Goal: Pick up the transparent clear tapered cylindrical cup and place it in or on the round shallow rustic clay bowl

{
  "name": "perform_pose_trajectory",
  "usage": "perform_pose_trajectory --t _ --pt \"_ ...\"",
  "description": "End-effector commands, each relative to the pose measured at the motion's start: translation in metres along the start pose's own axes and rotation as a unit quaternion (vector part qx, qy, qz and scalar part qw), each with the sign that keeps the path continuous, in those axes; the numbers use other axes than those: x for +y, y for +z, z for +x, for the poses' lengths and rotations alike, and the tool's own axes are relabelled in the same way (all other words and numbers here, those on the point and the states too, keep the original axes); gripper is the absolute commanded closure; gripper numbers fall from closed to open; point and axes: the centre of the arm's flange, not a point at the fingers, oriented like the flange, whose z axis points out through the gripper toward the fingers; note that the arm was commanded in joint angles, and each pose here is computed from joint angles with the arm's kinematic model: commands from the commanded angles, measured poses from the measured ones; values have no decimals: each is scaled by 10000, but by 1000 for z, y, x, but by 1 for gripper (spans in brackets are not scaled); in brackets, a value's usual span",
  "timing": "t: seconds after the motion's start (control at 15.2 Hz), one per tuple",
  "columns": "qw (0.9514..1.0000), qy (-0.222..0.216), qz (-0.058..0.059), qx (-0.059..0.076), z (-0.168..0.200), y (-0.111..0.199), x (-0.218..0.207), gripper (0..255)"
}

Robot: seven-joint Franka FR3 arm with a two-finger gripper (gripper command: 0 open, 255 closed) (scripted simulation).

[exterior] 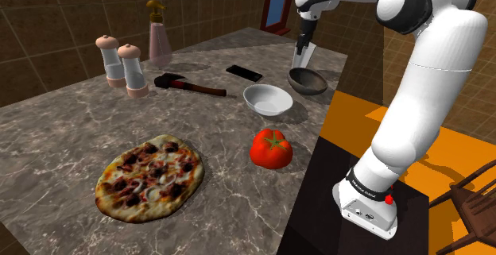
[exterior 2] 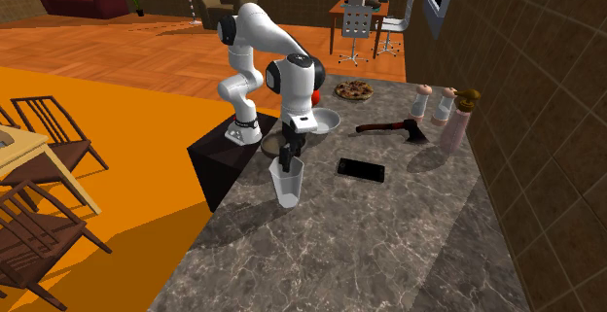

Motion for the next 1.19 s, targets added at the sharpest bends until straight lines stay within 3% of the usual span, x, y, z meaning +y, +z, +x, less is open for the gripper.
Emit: perform_pose_trajectory --t 0.0,0.2,0.26,0.86,1.12 --pt "10000 0 -1 1 0 0 0 0" --pt "10000 0 0 1 0 0 0 0" --pt "10000 0 0 1 0 0 0 255" --pt "10000 0 -1 1 0 0 0 255" --pt "10000 0 -1 1 -1 -21 3 255"
